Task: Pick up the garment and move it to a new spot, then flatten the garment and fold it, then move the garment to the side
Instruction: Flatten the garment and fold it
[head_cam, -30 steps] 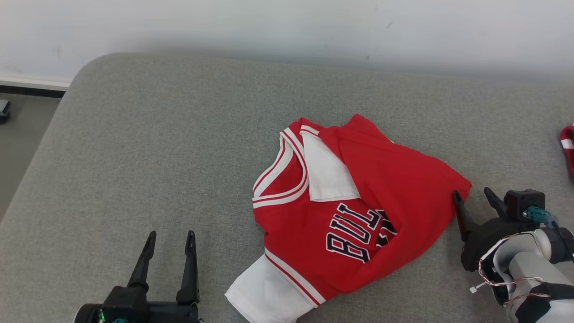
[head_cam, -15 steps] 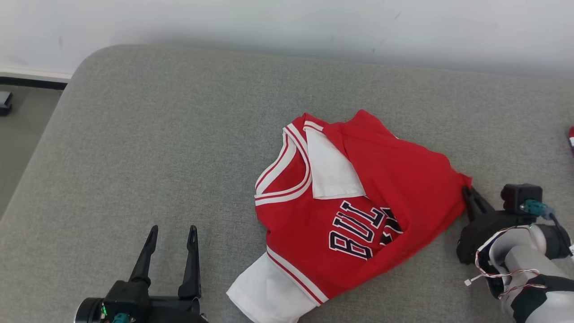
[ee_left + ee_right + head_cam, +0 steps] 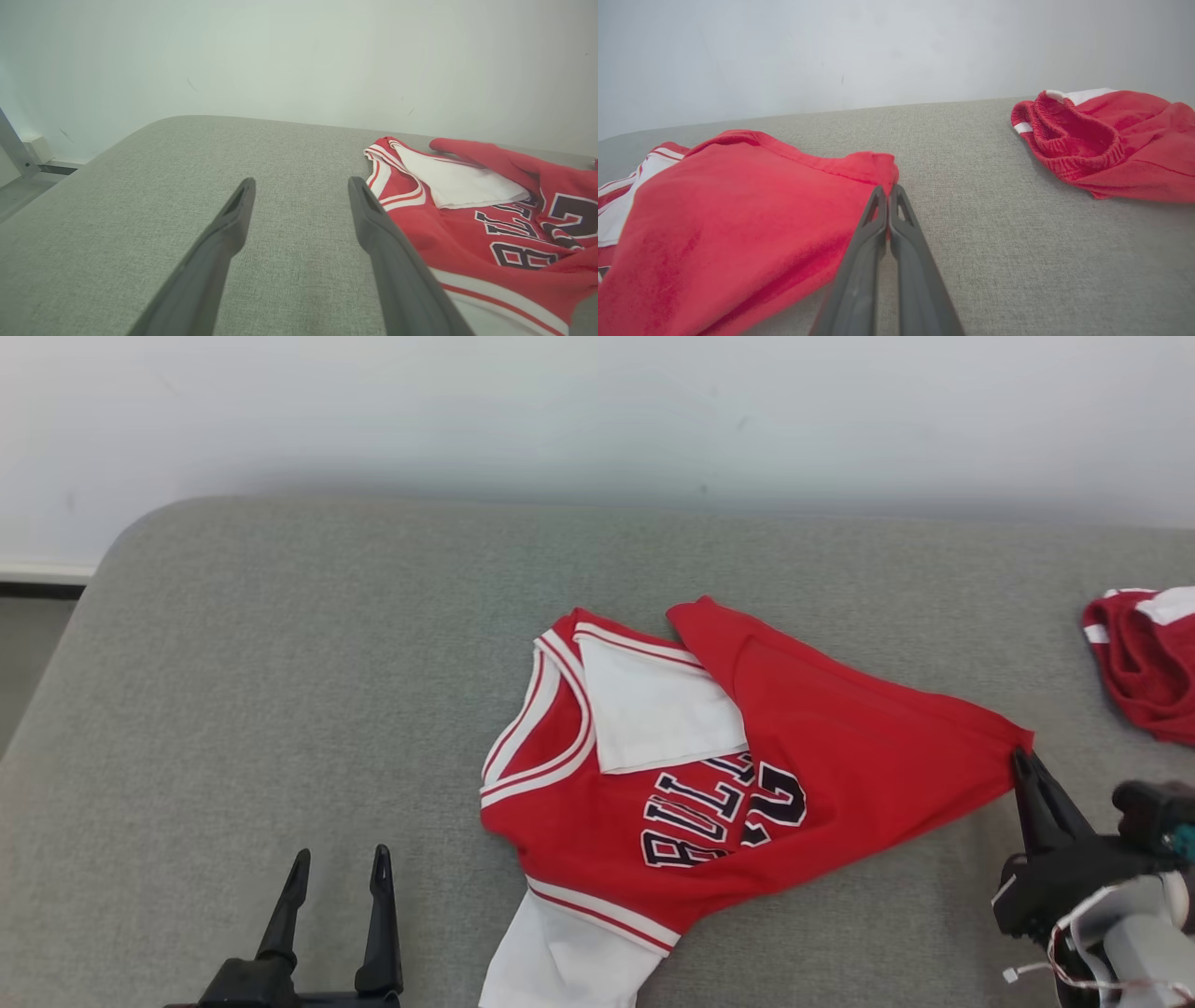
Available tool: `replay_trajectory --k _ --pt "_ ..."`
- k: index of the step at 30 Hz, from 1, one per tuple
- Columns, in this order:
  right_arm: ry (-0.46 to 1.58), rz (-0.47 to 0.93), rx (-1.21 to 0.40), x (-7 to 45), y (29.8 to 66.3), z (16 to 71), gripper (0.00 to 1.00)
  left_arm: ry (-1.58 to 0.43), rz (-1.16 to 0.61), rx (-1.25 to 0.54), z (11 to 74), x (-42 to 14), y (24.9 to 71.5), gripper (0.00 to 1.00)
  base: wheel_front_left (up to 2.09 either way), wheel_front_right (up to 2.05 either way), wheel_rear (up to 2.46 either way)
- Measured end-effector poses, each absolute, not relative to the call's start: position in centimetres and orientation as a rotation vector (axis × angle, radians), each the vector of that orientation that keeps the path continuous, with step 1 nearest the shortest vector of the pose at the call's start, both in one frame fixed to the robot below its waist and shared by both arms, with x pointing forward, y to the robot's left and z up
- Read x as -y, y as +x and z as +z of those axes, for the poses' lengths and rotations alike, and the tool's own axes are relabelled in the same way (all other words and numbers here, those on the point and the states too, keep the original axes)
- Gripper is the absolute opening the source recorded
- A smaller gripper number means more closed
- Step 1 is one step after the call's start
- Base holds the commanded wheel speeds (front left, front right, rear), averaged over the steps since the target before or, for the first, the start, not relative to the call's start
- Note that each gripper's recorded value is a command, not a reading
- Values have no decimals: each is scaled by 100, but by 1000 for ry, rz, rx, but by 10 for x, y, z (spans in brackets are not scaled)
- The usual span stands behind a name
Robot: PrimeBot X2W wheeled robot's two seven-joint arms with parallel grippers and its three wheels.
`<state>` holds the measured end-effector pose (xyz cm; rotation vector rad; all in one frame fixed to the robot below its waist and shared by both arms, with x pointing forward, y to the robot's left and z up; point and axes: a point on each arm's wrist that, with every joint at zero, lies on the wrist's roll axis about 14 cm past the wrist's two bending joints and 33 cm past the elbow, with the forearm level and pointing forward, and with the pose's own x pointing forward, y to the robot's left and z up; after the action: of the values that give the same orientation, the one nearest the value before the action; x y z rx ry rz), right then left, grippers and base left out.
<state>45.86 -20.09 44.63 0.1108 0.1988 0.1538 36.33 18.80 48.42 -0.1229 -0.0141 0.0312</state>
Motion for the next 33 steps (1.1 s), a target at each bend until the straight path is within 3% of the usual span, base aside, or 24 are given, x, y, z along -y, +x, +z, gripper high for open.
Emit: replay_trajectory --k 13,15,16,18,19,21,33 --pt "207 36 -190 224 388 454 0 -141 -23 32 491 -168 367 100 0 0 0" --pt "212 33 -197 219 380 457 5 -141 -23 30 490 -168 366 100 0 0 0" --pt "213 32 -205 217 376 458 0 -141 -23 30 490 -168 366 100 0 0 0" --pt "221 24 -204 214 371 463 0 -142 -22 29 490 -169 366 100 0 0 0" --pt "215 18 -197 214 369 467 12 -143 -24 29 490 -169 366 100 0 0 0" --pt "192 4 -187 217 366 473 100 -143 -21 29 490 -170 366 100 0 0 0" --pt "129 4 1 214 363 524 100 -133 -10 42 493 -177 363 100 0 0 0"
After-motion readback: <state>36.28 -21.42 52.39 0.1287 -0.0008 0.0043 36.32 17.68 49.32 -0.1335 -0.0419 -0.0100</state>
